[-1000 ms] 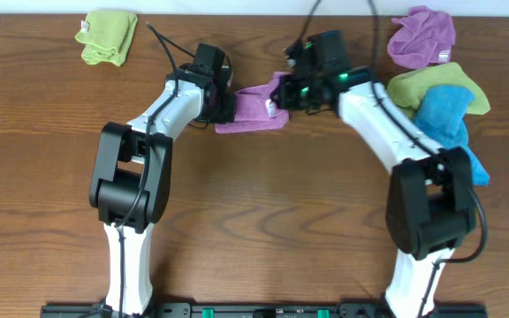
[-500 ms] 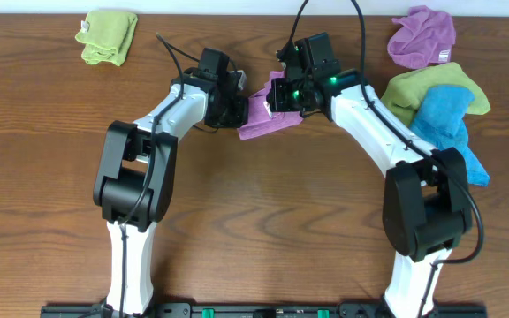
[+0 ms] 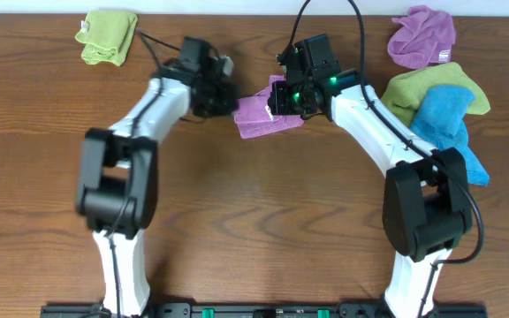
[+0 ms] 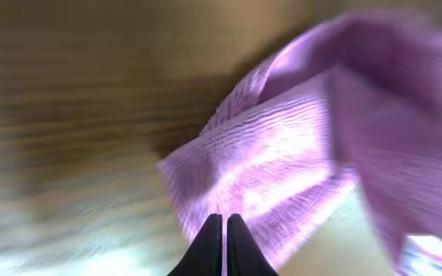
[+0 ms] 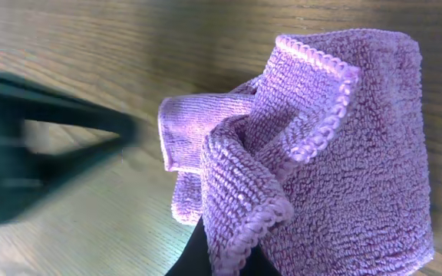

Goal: Fold the cloth
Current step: 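Fold the strip's right end leftward onto the left half with the right gripper, then release the folded cloth and move both grippers aside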

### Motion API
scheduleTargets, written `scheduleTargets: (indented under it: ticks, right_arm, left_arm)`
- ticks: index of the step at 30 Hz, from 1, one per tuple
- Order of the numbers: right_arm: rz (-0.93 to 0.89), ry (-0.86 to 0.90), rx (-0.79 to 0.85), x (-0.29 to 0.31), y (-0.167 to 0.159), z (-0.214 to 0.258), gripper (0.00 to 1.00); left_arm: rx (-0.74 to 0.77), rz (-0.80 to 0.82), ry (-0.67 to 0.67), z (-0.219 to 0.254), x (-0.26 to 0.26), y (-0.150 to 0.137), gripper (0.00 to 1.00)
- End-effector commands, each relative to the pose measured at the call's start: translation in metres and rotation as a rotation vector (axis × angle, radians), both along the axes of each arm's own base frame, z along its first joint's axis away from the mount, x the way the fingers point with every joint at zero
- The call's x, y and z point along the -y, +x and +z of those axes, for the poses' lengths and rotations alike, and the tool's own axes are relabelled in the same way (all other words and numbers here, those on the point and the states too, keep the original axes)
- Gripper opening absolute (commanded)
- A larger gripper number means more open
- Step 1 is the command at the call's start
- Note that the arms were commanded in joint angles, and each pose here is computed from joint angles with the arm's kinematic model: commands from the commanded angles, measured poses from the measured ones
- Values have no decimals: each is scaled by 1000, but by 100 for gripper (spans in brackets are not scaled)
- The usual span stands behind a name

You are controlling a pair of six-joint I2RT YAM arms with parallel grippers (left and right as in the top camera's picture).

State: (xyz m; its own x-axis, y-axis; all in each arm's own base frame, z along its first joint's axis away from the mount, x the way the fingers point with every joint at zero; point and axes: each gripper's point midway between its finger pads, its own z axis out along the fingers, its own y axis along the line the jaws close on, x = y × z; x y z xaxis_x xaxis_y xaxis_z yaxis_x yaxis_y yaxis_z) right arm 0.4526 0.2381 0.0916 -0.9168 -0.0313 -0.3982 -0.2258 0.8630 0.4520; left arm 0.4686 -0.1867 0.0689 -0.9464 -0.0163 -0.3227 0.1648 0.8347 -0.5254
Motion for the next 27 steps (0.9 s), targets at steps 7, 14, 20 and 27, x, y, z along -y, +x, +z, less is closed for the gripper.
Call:
scheduleTargets:
  ticks: [7, 14, 20, 27]
  right_arm:
    - [41, -76, 35, 0, 0, -10, 2]
    - [74, -98, 15, -18, -1, -47, 1]
    - [92, -70, 63, -34, 4, -44, 1]
    - [248, 98, 77, -100, -25, -25, 39]
  left_arm:
    - [224, 85, -53, 164, -47, -31, 6]
    - [278, 49, -28, 216, -57, -85, 6]
    - [249, 29, -12, 209, -58, -93, 6]
    - [263, 48, 37, 206, -66, -89, 6]
